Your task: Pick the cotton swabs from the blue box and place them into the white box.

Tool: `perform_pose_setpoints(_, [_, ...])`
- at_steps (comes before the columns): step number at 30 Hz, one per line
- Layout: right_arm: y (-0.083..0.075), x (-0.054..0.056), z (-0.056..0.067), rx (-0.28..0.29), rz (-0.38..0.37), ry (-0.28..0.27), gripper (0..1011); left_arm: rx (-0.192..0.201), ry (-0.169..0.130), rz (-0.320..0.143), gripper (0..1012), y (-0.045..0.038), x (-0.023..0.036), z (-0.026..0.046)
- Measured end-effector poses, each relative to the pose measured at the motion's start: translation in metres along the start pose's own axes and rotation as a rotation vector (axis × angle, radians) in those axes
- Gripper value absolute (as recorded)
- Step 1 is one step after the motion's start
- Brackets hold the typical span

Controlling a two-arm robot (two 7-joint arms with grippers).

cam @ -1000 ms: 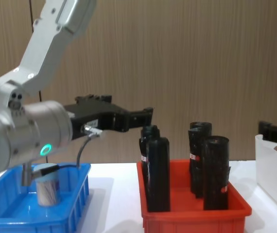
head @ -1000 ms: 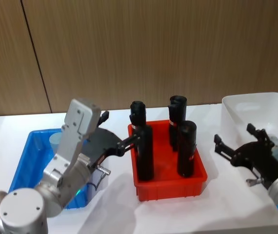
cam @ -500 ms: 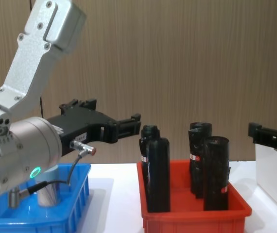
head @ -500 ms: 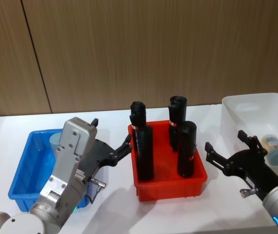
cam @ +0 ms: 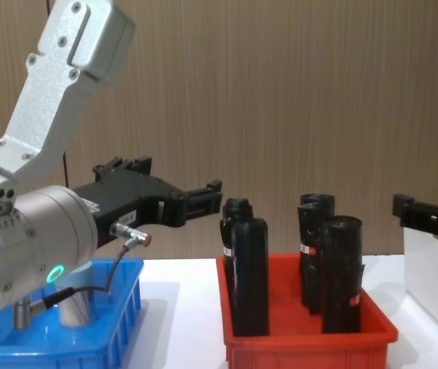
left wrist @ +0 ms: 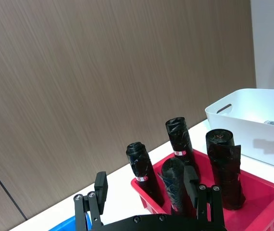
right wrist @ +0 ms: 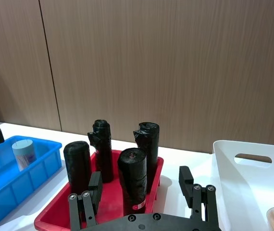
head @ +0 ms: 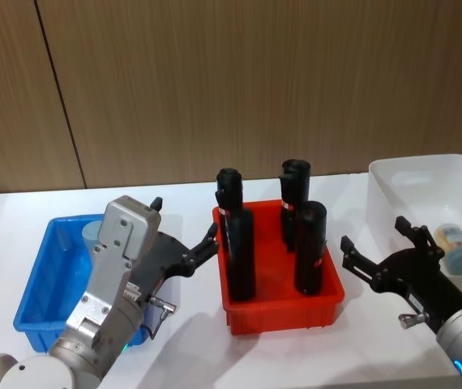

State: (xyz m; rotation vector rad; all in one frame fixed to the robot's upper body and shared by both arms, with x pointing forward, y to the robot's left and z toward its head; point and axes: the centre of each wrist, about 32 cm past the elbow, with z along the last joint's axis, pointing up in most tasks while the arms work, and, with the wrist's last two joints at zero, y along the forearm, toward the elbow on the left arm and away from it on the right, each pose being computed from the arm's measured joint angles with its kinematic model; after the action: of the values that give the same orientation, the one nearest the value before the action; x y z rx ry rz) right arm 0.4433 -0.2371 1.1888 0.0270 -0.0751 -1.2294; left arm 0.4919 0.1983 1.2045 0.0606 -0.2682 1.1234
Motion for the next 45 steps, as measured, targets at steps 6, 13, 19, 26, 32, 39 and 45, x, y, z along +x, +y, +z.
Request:
perform_pose_setpoints(6, [0.000, 0.000, 0.000, 0.000, 0.000, 0.000, 1002, 0.000, 0.000, 0.000, 1003, 0.0000, 0.0001, 0.0000])
perform_pose_setpoints(13, [0.001, 0.002, -0.001, -0.013, 0.001, 0.001, 1002, 0.001, 0.000, 0.000, 1003, 0.0000, 0.0001, -0.0001])
perform_pose_setpoints(19, [0.007, 0.009, -0.006, -0.058, 0.011, 0.010, 1002, 0.001, 0.000, 0.000, 1003, 0.0000, 0.0002, -0.0002])
perform_pose_setpoints(26, [0.022, 0.022, -0.016, -0.123, 0.048, 0.022, 1002, 0.001, 0.000, 0.000, 1003, 0.0000, 0.0001, -0.0002])
perform_pose_setpoints(32, [0.036, 0.033, -0.023, -0.158, 0.076, 0.034, 1002, 0.001, 0.000, 0.000, 1003, 0.0000, 0.0001, -0.0002])
perform_pose_setpoints(39, [0.055, 0.043, -0.029, -0.183, 0.104, 0.045, 1002, 0.001, 0.000, 0.000, 1003, 0.0000, 0.0001, -0.0002])
perform_pose_setpoints(45, [0.069, 0.048, -0.032, -0.195, 0.121, 0.048, 1002, 0.001, 0.000, 0.000, 1003, 0.0000, 0.0001, -0.0002])
